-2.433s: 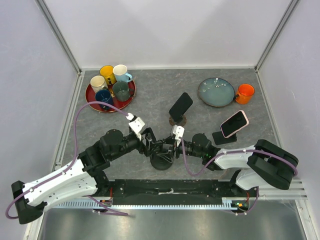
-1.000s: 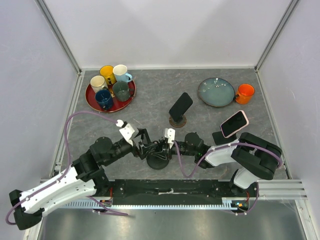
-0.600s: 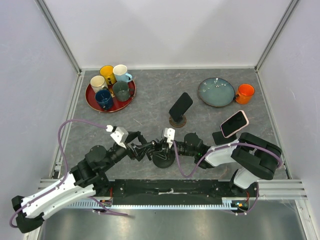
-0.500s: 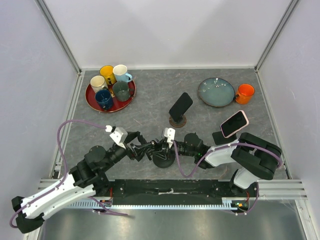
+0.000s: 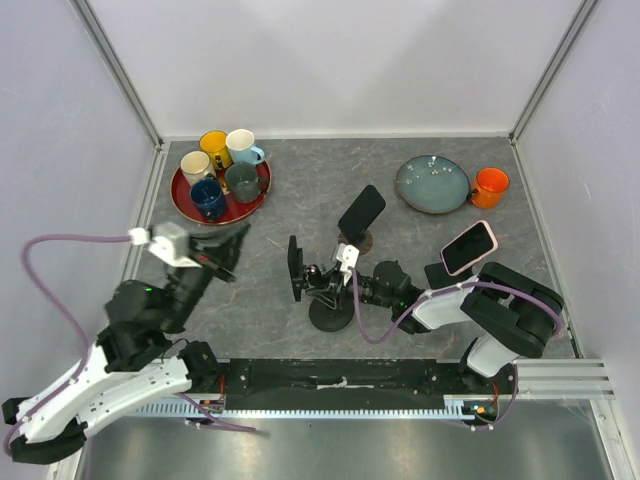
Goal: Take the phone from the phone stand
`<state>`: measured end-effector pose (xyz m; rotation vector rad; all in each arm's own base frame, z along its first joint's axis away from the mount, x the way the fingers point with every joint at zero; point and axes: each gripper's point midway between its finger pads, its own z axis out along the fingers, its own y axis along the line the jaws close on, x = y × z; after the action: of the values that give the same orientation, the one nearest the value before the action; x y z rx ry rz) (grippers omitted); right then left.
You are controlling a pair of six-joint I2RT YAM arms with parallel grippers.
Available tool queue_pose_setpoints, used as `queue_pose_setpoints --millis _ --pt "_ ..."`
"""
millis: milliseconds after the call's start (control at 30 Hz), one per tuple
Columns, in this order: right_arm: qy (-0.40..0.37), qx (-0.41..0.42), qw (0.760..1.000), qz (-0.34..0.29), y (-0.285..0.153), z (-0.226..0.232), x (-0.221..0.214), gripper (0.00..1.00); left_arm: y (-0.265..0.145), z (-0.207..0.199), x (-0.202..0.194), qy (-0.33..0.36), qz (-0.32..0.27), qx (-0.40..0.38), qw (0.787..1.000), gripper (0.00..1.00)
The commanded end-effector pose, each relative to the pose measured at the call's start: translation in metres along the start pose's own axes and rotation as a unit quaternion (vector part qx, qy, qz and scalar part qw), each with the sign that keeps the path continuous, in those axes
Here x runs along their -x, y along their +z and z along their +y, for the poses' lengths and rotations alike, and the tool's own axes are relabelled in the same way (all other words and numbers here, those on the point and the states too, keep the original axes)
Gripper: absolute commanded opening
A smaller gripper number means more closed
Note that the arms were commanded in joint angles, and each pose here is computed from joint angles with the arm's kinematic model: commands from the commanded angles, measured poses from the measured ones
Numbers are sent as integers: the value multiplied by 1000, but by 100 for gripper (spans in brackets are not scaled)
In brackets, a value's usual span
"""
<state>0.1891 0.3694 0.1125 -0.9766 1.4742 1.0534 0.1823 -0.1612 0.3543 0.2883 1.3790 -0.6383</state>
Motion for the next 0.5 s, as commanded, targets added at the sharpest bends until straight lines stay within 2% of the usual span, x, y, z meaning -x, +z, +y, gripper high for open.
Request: queue_pose_setpoints --millis 0,167,233,267,300,333,367,433,467 --pt "30 -35 996 75 -13 -12 -46 0 8 19 75 4 -94 71 993 2" --pt "29 -34 997 67 -14 -11 -42 0 26 9 62 -13 -55 67 996 2" --pt "29 -34 997 67 -14 -11 -42 0 27 5 43 -15 -5 60 998 5" --pt "29 -36 997 66 -14 -12 -42 0 28 -1 44 -39 3 54 998 12" --pt "30 -38 997 67 -14 -12 -42 0 31 -1 22 -34 49 60 996 16" --pt "30 -39 997 66 -14 -13 -42 0 32 -3 15 -55 64 64 994 20" --pt "30 -41 997 65 -14 -14 -41 0 32 -5 12 -59 81 65 993 32" --pt "28 -44 997 62 -14 -14 -39 0 34 -8 -12 -61 133 72 987 46" --pt "27 -45 997 61 -15 -14 -39 0 34 -13 -13 -65 144 63 985 50"
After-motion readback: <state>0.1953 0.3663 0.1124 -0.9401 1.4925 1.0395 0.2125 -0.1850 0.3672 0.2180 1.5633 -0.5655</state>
